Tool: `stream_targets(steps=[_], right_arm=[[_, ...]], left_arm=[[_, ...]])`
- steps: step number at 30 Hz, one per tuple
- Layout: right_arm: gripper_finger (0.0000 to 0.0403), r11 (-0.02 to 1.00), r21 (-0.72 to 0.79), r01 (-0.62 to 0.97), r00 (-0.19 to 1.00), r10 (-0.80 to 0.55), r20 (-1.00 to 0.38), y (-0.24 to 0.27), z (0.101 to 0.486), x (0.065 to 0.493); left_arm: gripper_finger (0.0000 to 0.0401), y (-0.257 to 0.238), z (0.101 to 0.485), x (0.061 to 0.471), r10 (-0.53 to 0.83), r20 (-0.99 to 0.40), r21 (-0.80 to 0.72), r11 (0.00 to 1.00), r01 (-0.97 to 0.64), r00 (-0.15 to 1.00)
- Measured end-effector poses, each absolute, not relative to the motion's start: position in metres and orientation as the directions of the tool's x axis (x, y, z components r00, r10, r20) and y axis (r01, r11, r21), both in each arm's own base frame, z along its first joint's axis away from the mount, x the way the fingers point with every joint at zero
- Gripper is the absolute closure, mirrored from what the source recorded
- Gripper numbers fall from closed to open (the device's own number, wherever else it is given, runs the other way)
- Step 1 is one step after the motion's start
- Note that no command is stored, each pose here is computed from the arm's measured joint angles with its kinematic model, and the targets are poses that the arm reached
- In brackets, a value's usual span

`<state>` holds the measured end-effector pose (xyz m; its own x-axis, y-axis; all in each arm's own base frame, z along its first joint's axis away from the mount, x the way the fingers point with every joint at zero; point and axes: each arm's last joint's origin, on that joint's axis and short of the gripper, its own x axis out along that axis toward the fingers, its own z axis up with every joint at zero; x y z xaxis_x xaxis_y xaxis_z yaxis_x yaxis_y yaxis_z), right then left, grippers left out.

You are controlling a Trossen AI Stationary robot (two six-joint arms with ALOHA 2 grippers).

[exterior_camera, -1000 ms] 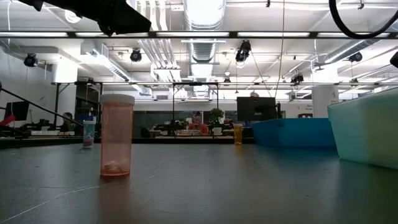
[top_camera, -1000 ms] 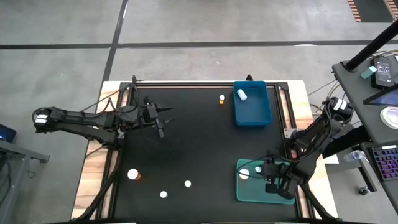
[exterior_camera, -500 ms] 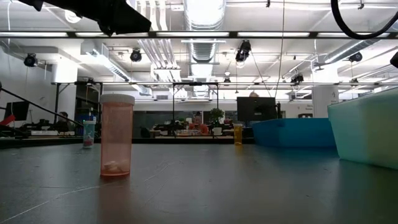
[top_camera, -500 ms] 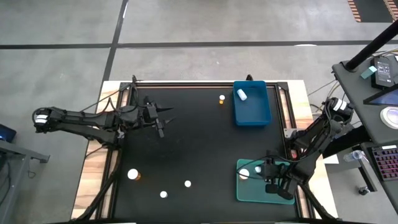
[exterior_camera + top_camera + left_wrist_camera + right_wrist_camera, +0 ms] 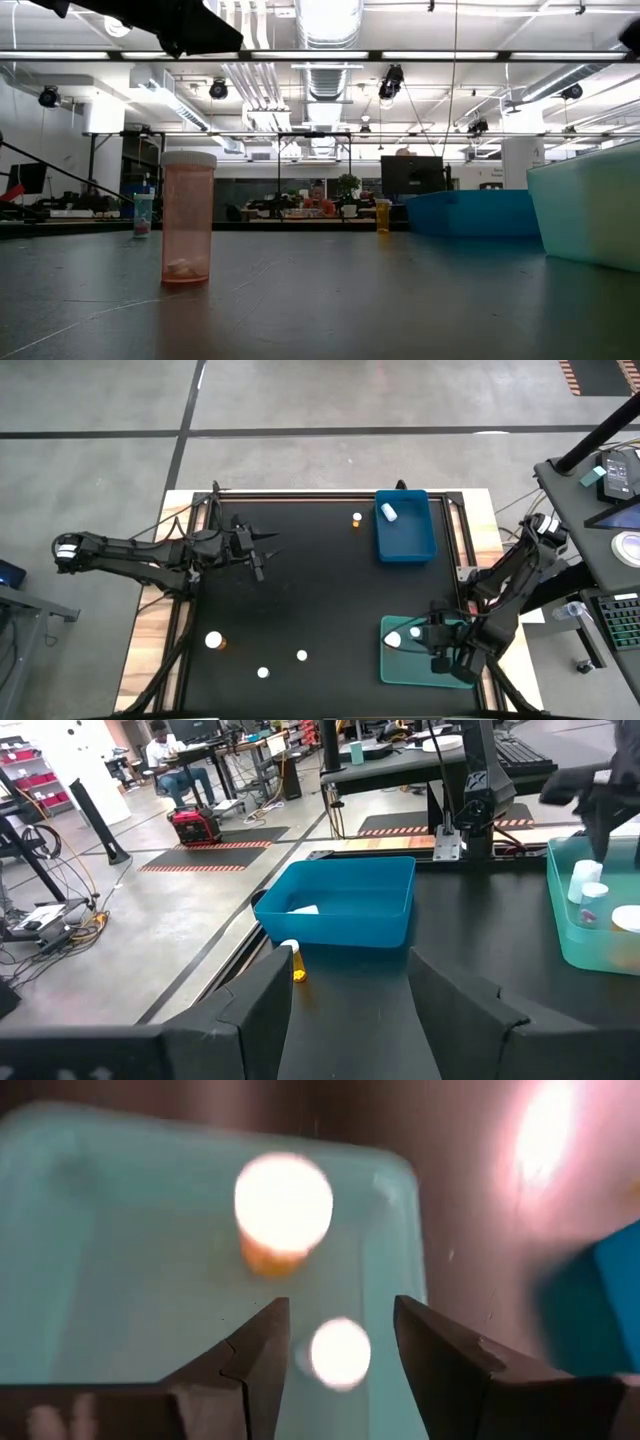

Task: Pick and place medicine bottles into bin by pill shape (circle, oval)
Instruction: Put the bottom light green pill bottle into the blue bin

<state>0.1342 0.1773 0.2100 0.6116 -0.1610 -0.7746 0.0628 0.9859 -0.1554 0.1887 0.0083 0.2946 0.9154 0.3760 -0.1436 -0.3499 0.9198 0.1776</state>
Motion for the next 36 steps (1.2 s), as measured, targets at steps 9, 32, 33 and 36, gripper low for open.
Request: stream_targets(steps=[9,32,33,36], right_arm=[[0.0283,0.976,-0.153,0.153,0.697,-0.216,-0.683,0.163,0.268,0.185],[0.0394,0.905,-0.417,-0.087,0.904,-0.104,-0.414,0.115,0.248,0.245],[0.0394,0.900,-0.424,-0.100,0.920,-0.079,-0.384,0.113,0.247,0.247],[0.0394,0.895,-0.421,-0.147,0.951,0.012,-0.307,0.104,0.242,0.251]], left_arm=[[0.0218,0.008,0.290,0.194,0.376,-0.167,0.176,0.921,-0.348,0.911],[0.0218,0.006,0.280,0.213,0.340,-0.241,0.098,0.940,-0.326,0.909],[0.0218,0.005,0.280,0.214,0.327,-0.242,0.071,0.945,-0.320,0.913],[0.0218,-0.001,0.282,0.217,0.264,-0.242,-0.010,0.962,-0.275,0.934]])
